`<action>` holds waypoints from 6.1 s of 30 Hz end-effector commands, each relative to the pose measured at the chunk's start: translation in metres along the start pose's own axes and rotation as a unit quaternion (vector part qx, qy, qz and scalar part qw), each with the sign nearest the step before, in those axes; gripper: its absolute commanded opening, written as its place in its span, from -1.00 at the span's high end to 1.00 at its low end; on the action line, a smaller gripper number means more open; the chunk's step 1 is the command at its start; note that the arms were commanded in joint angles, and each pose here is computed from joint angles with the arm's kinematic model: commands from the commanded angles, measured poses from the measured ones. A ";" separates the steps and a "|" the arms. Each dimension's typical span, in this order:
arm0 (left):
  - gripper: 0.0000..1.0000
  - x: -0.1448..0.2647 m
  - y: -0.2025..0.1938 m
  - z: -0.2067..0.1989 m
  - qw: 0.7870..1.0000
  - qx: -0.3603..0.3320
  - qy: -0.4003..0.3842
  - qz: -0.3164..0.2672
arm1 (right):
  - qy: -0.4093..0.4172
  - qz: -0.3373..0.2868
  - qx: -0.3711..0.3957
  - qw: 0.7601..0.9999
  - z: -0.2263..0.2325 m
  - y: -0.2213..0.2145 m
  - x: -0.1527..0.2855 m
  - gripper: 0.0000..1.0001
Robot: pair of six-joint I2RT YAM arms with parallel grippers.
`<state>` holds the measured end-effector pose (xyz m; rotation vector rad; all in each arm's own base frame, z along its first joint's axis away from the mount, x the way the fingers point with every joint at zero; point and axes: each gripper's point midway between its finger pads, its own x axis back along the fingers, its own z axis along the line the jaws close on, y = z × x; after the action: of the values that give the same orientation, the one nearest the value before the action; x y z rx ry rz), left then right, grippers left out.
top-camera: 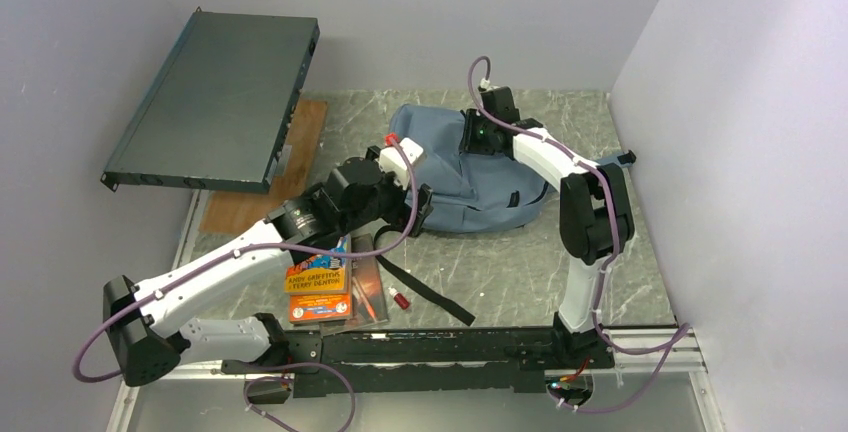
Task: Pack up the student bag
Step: Unzip the student bag at the center of the board.
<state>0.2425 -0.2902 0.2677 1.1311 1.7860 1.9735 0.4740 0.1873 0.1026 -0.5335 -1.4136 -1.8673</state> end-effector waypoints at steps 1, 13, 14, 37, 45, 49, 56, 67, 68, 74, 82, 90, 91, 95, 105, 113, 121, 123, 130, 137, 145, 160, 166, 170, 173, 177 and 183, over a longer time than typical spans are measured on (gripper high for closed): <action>-0.98 -0.002 0.008 -0.004 1.000 0.014 -0.006 -0.008 | 0.006 -0.013 0.041 0.999 0.003 0.010 0.007 0.52; -0.98 -0.041 -0.011 0.021 0.981 0.176 -0.068 0.049 | 0.098 0.001 0.174 0.980 0.003 -0.033 0.043 1.00; -0.98 -0.049 -0.014 0.024 0.977 0.190 -0.073 0.058 | 0.121 -0.012 0.176 0.977 0.008 -0.034 0.049 1.00; -0.84 -0.159 -0.076 0.074 0.943 0.251 0.028 0.216 | 0.207 -0.044 0.149 0.966 0.016 -0.028 0.084 1.00; 0.02 -0.161 -0.092 0.069 0.938 0.259 0.017 0.229 | 0.064 -0.048 0.102 0.992 -0.027 -0.015 0.078 0.57; 0.24 -0.163 -0.101 0.067 0.933 0.264 0.016 0.243 | 0.007 -0.058 0.082 0.995 -0.040 0.004 0.080 0.27; 0.32 -0.163 -0.099 0.054 0.931 0.271 -0.008 0.244 | 0.030 -0.063 0.119 0.990 -0.019 0.038 0.074 -0.02; 0.52 -0.160 -0.092 0.048 0.932 0.273 -0.024 0.239 | 0.159 -0.036 0.170 0.972 0.030 0.058 0.038 -0.12; 0.53 -0.160 -0.091 0.047 0.932 0.273 -0.025 0.238 | 0.166 -0.038 0.171 0.971 0.032 0.059 0.035 -0.10; 0.59 -0.161 -0.091 0.047 0.931 0.274 -0.027 0.239 | 0.200 -0.018 0.168 0.965 0.042 0.056 0.022 0.36; 0.62 -0.161 -0.092 0.049 0.932 0.271 -0.023 0.240 | 0.194 -0.009 0.174 0.965 0.034 0.045 0.011 0.27; 0.65 -0.162 -0.093 0.048 0.932 0.271 -0.023 0.241 | 0.159 0.000 0.190 0.969 0.020 0.042 0.002 0.21; 0.65 -0.162 -0.093 0.049 0.932 0.270 -0.022 0.241 | 0.153 0.002 0.192 0.969 0.018 0.042 0.001 0.21; 0.67 -0.162 -0.094 0.049 0.932 0.269 -0.021 0.242 | 0.147 -0.002 0.198 0.969 0.016 0.045 0.000 0.16; 0.86 -0.163 -0.098 0.049 0.929 0.272 -0.019 0.248 | 0.139 0.014 0.193 0.971 0.010 0.038 -0.007 0.06; 0.89 -0.163 -0.096 0.049 0.930 0.273 -0.020 0.246 | 0.141 0.025 0.177 0.974 0.011 0.036 -0.010 -0.02; 1.00 -0.163 -0.095 0.049 0.930 0.274 -0.020 0.246 | 0.172 0.033 0.144 0.974 0.024 0.033 -0.002 1.00; 1.00 -0.164 -0.097 0.049 0.929 0.275 -0.020 0.247 | 0.182 0.024 0.131 0.974 0.032 0.040 0.009 1.00; 1.00 -0.166 -0.099 0.051 0.924 0.294 -0.032 0.243 | 0.296 -0.002 0.040 0.955 0.074 0.050 0.065 1.00; 1.00 -0.162 -0.086 0.054 0.926 0.301 -0.049 0.221 | 0.409 -0.041 -0.048 0.911 0.076 0.028 0.100 1.00; -0.51 -0.151 -0.058 0.060 0.946 0.265 -0.052 0.181 | 0.419 -0.037 -0.041 0.906 0.058 0.027 0.083 1.00; -0.47 -0.187 0.012 0.074 0.998 0.066 -0.005 0.007 | 0.429 -0.043 -0.041 0.902 0.050 0.040 0.102 1.00; -0.51 -0.205 0.027 0.057 0.999 0.003 -0.033 -0.026 | 0.448 -0.047 -0.050 0.892 0.055 0.044 0.110 1.00; -0.37 -0.216 0.017 0.058 0.999 0.014 -0.031 -0.008 | 0.450 -0.050 -0.055 0.890 0.054 0.046 0.112 1.00; -0.24 -0.219 0.013 0.054 0.999 0.026 -0.041 -0.010 | 0.454 -0.052 -0.060 0.887 0.055 0.047 0.112 1.00; 0.06 -0.223 0.007 0.054 0.998 0.043 -0.046 -0.005 | 0.464 -0.053 -0.068 0.882 0.057 0.047 0.115 1.00; 0.79 -0.226 0.007 0.061 0.994 0.087 -0.062 -0.009 | 0.459 -0.050 -0.075 0.884 0.056 0.043 0.114 1.00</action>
<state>0.4231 -0.3861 0.1635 1.3058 1.8665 1.8471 0.4325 0.1986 0.1950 0.2196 -0.6185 -1.9306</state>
